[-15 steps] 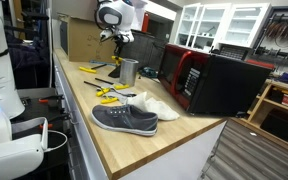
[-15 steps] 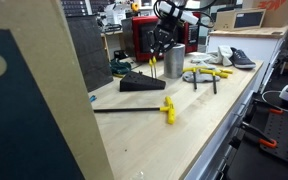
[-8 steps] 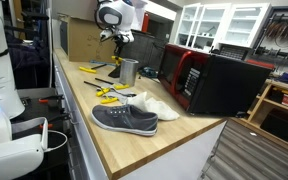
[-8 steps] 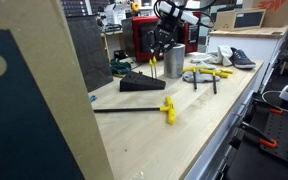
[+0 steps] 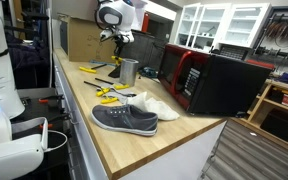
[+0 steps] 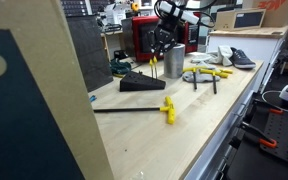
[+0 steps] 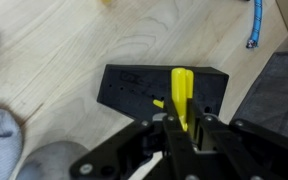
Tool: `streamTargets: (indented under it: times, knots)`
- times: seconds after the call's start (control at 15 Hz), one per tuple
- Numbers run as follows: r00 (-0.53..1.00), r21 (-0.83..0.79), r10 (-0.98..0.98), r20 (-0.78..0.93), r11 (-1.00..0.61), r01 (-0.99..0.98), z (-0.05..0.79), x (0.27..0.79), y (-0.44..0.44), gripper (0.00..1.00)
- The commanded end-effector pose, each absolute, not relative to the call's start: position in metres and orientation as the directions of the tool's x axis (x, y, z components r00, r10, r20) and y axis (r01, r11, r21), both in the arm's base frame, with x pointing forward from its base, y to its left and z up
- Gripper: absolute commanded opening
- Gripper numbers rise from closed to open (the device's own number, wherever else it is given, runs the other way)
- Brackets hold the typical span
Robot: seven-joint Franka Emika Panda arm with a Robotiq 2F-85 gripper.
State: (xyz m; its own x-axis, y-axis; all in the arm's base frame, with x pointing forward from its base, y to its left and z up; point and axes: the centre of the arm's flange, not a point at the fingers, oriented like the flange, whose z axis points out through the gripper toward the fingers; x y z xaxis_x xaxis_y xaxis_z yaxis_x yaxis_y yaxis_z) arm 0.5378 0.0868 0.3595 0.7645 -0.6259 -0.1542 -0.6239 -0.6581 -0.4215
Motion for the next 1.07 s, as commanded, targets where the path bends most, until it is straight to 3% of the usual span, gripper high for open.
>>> streamTargets:
  times: [0.0,1.0]
  knots:
    - [0.753,-0.404,-0.639,-0.156,-0.654,-0.639,0.3540,0.5312,0.0826,0.04]
    - [0.773,-0.432,-0.618,-0.143,-0.663,-0.611,0.3531,0.5335,0.0918,0.04]
